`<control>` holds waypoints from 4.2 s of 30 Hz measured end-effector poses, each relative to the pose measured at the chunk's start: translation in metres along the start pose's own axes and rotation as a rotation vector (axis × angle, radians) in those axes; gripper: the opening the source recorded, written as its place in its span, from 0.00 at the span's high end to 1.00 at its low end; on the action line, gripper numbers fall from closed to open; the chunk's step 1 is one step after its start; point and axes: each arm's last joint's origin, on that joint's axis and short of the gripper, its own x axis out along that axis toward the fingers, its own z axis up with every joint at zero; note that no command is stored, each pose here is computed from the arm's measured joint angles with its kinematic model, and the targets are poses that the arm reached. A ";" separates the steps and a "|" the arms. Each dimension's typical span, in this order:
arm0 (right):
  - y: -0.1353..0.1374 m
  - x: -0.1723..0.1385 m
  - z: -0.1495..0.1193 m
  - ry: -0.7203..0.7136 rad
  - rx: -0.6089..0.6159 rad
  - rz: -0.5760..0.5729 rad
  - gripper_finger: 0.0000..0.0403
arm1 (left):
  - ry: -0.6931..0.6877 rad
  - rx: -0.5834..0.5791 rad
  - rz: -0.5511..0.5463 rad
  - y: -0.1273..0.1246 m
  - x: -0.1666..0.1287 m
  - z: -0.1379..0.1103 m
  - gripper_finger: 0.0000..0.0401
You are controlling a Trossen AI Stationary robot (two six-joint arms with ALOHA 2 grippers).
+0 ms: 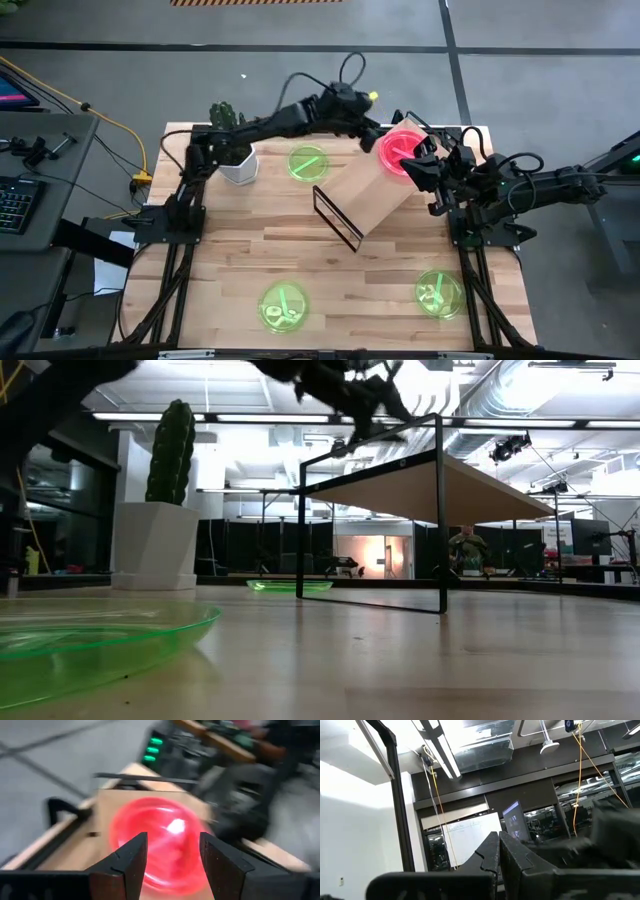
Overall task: Place and stack plates onto a shelf
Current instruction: Put the bottom right green plate on the shelf
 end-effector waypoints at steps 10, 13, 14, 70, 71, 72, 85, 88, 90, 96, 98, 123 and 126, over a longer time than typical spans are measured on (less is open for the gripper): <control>-0.003 0.000 -0.007 0.064 -0.009 -0.083 1.00 | 0.037 0.204 -0.240 -0.065 -0.120 0.009 0.58; -0.004 -0.001 -0.008 0.071 -0.010 -0.094 1.00 | -0.065 0.236 -0.276 -0.076 -0.162 -0.004 0.58; -0.004 -0.001 -0.009 0.080 -0.012 -0.097 1.00 | -0.104 0.244 -0.289 -0.078 -0.175 -0.011 0.58; 0.041 -0.173 -0.173 2.062 0.518 -0.914 0.72 | -0.423 0.109 -0.262 -0.066 -0.272 -0.134 0.58; 0.040 -0.173 -0.175 2.058 0.527 -0.906 0.72 | -0.423 0.109 -0.262 -0.066 -0.272 -0.134 0.58; 0.041 -0.174 -0.177 2.052 0.543 -0.889 0.72 | -0.423 0.109 -0.262 -0.066 -0.272 -0.134 0.58; 0.039 -0.181 -0.187 2.059 0.618 -0.771 0.94 | -0.424 0.108 -0.257 -0.065 -0.272 -0.133 0.58; 0.041 -0.179 -0.189 2.053 0.641 -0.723 0.97 | -0.425 0.108 -0.254 -0.064 -0.272 -0.133 0.58; 0.043 -0.175 -0.190 2.019 0.679 -0.678 0.99 | -0.427 0.107 -0.250 -0.064 -0.272 -0.133 0.58; 0.059 -0.149 -0.188 1.812 0.817 -0.337 1.00 | -0.427 0.108 -0.249 -0.063 -0.272 -0.133 0.58; 0.064 -0.140 -0.183 1.715 0.855 -0.229 1.00 | -0.427 0.108 -0.249 -0.063 -0.272 -0.132 0.58; 0.004 -0.019 -0.093 0.614 0.733 -0.750 1.00 | -0.507 0.096 -0.276 -0.066 -0.276 -0.126 0.58; -0.016 -0.026 -0.087 0.552 0.663 -1.026 1.00 | -0.509 0.096 -0.277 -0.066 -0.277 -0.126 0.58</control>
